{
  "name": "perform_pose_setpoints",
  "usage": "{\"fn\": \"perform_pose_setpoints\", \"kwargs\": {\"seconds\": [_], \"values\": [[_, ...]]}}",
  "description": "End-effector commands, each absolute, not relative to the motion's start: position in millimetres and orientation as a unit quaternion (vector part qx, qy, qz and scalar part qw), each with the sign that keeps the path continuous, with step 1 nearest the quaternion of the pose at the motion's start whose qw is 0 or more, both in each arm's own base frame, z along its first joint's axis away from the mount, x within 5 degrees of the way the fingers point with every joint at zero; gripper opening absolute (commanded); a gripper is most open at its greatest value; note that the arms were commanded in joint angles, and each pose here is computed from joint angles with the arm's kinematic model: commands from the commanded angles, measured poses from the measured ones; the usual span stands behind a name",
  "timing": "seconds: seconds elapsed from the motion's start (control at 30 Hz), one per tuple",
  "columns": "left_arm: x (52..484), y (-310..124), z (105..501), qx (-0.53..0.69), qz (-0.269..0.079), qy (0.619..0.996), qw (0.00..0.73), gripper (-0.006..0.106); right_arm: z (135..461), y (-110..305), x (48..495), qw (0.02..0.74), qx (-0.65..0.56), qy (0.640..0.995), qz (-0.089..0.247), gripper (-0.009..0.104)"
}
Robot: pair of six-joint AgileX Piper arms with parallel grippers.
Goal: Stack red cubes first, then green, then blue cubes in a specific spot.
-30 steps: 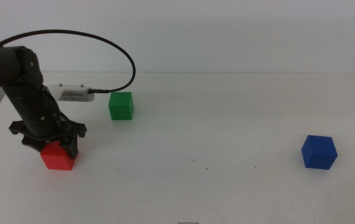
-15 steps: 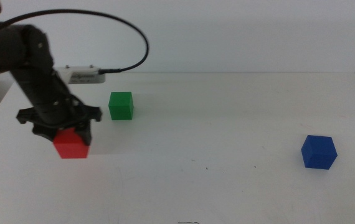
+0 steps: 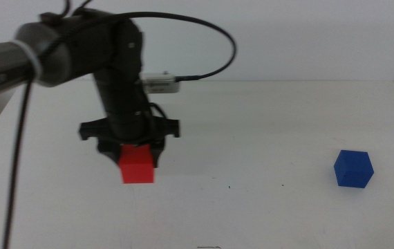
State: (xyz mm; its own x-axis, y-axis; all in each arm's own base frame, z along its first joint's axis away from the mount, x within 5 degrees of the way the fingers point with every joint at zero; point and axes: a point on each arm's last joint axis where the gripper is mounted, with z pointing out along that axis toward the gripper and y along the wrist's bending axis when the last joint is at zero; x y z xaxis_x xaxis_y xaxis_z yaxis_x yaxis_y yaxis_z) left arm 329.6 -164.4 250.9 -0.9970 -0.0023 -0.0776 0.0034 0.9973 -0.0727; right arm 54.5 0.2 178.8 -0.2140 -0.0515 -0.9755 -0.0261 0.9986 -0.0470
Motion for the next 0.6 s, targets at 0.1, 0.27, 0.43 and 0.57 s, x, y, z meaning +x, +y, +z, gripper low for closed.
{"fn": "perform_pose_setpoints", "kwargs": {"seconds": [0.1,0.27,0.43,0.57], "values": [[333,-197,273,0.024,-0.046,0.997,0.056,0.018,190,0,54,0.664,-0.026,0.747,-0.016,0.092],[341,-232,264,0.046,-0.048,0.996,0.052,0.018,190,0,54,0.664,-0.026,0.747,-0.016,0.092],[342,-259,256,0.064,-0.052,0.995,0.053,0.018,190,0,54,0.664,-0.026,0.747,-0.016,0.092],[341,-274,246,0.071,-0.051,0.995,0.049,0.018,190,0,54,0.664,-0.026,0.747,-0.016,0.092]]}}
